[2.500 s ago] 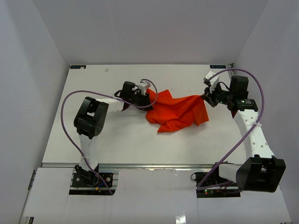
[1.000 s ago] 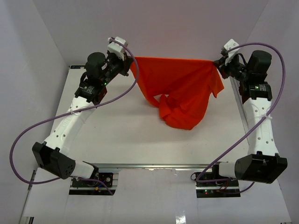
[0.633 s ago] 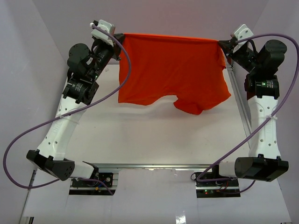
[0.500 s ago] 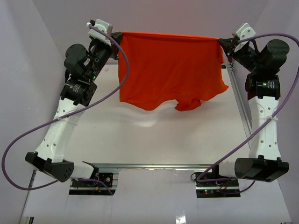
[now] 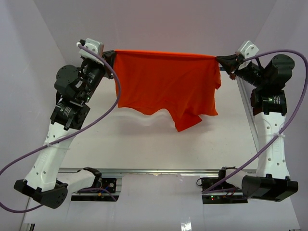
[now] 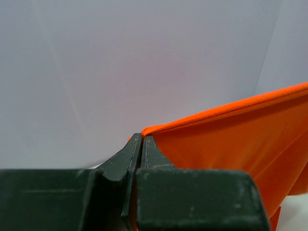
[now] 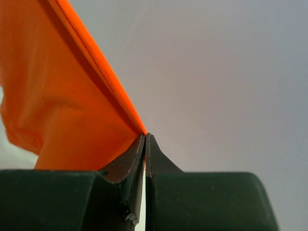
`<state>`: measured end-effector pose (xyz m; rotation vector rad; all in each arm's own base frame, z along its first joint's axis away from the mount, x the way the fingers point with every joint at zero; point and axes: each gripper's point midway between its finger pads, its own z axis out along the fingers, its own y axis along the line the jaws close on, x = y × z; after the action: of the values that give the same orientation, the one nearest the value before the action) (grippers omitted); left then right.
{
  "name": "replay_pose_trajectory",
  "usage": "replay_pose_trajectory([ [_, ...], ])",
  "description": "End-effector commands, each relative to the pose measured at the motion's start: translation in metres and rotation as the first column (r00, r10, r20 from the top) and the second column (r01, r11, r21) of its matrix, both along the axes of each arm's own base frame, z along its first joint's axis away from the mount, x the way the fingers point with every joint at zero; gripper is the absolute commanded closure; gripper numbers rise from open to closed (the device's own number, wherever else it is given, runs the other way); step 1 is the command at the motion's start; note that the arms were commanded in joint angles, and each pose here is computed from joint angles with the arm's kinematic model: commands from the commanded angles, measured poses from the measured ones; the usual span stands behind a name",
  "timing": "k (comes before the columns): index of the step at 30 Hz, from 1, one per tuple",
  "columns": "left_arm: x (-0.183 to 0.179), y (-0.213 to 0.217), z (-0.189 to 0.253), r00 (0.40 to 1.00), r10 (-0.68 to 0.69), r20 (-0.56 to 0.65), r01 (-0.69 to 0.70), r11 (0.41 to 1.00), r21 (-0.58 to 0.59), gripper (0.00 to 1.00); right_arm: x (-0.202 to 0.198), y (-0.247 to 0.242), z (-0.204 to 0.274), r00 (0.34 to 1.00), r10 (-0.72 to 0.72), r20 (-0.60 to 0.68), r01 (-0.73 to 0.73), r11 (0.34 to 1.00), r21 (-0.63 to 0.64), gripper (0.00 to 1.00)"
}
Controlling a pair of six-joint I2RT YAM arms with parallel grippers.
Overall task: Fold and stack the t-shirts
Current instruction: Flatten the tshirt out
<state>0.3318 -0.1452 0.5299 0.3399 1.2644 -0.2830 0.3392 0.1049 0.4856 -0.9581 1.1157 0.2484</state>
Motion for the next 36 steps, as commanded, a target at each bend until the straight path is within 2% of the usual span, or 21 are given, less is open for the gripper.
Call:
replay_pose_trajectory([
  [1, 0.0, 0.029, -0.03, 0.987, 0.133, -0.089, -0.136, 0.99, -0.028, 0.92, 0.0, 0.006, -0.037, 0.995, 0.027, -0.091, -0.029, 0.999, -0.021, 0.94],
  [3, 0.001, 0.032, -0.058, 0.978, 0.15, -0.146, -0.153, 0.988, -0.012, 0.92, 0.0, 0.014, -0.073, 0.986, 0.04, -0.162, -0.051, 0.997, -0.063, 0.94],
  [6, 0.005, 0.038, -0.096, 0.955, 0.192, -0.228, -0.197, 0.98, 0.001, 0.92, -0.013, 0.056, -0.117, 0.958, 0.131, -0.257, -0.161, 0.982, -0.101, 0.94],
  [8, 0.006, 0.041, -0.114, 0.936, 0.215, -0.278, -0.227, 0.974, -0.011, 0.92, -0.014, 0.07, -0.152, 0.935, 0.136, -0.327, -0.184, 0.975, -0.121, 0.94],
  [11, 0.007, 0.045, -0.146, 0.902, 0.246, -0.356, -0.263, 0.965, 0.0, 0.92, -0.02, 0.105, -0.185, 0.907, 0.182, -0.38, -0.256, 0.954, -0.154, 0.94],
  [17, -0.002, 0.057, -0.199, 0.817, 0.305, -0.489, -0.332, 0.943, 0.033, 0.92, -0.028, 0.163, -0.235, 0.836, 0.241, -0.493, -0.36, 0.919, -0.16, 0.94],
  [21, -0.011, 0.061, -0.224, 0.766, 0.311, -0.563, -0.357, 0.934, 0.029, 0.92, -0.055, 0.217, -0.262, 0.767, 0.31, -0.562, -0.469, 0.869, -0.161, 0.94],
  [26, -0.023, 0.061, -0.243, 0.727, 0.297, -0.619, -0.363, 0.932, 0.021, 0.92, -0.08, 0.267, -0.295, 0.705, 0.309, -0.638, -0.523, 0.834, -0.174, 0.94],
  [30, -0.031, 0.063, -0.254, 0.705, 0.293, -0.646, -0.364, 0.931, 0.025, 0.92, -0.122, 0.294, -0.311, 0.647, 0.356, -0.675, -0.608, 0.774, -0.175, 0.91],
  [32, -0.033, 0.063, -0.258, 0.699, 0.29, -0.654, -0.365, 0.931, 0.023, 0.92, -0.137, 0.301, -0.317, 0.62, 0.382, -0.685, -0.648, 0.742, -0.172, 0.85],
  [33, -0.034, 0.063, -0.26, 0.695, 0.289, -0.658, -0.367, 0.93, 0.021, 0.92, -0.147, 0.306, -0.318, 0.602, 0.409, -0.686, -0.677, 0.717, -0.167, 0.79],
  [34, -0.034, 0.063, -0.262, 0.693, 0.288, -0.661, -0.368, 0.93, 0.02, 0.92, -0.154, 0.308, -0.319, 0.577, 0.433, -0.693, -0.705, 0.692, -0.155, 0.77],
  [36, -0.034, 0.062, -0.266, 0.686, 0.286, -0.668, -0.365, 0.931, 0.024, 0.92, -0.18, 0.314, -0.312, 0.489, 0.527, -0.695, -0.792, 0.602, -0.101, 0.73],
])
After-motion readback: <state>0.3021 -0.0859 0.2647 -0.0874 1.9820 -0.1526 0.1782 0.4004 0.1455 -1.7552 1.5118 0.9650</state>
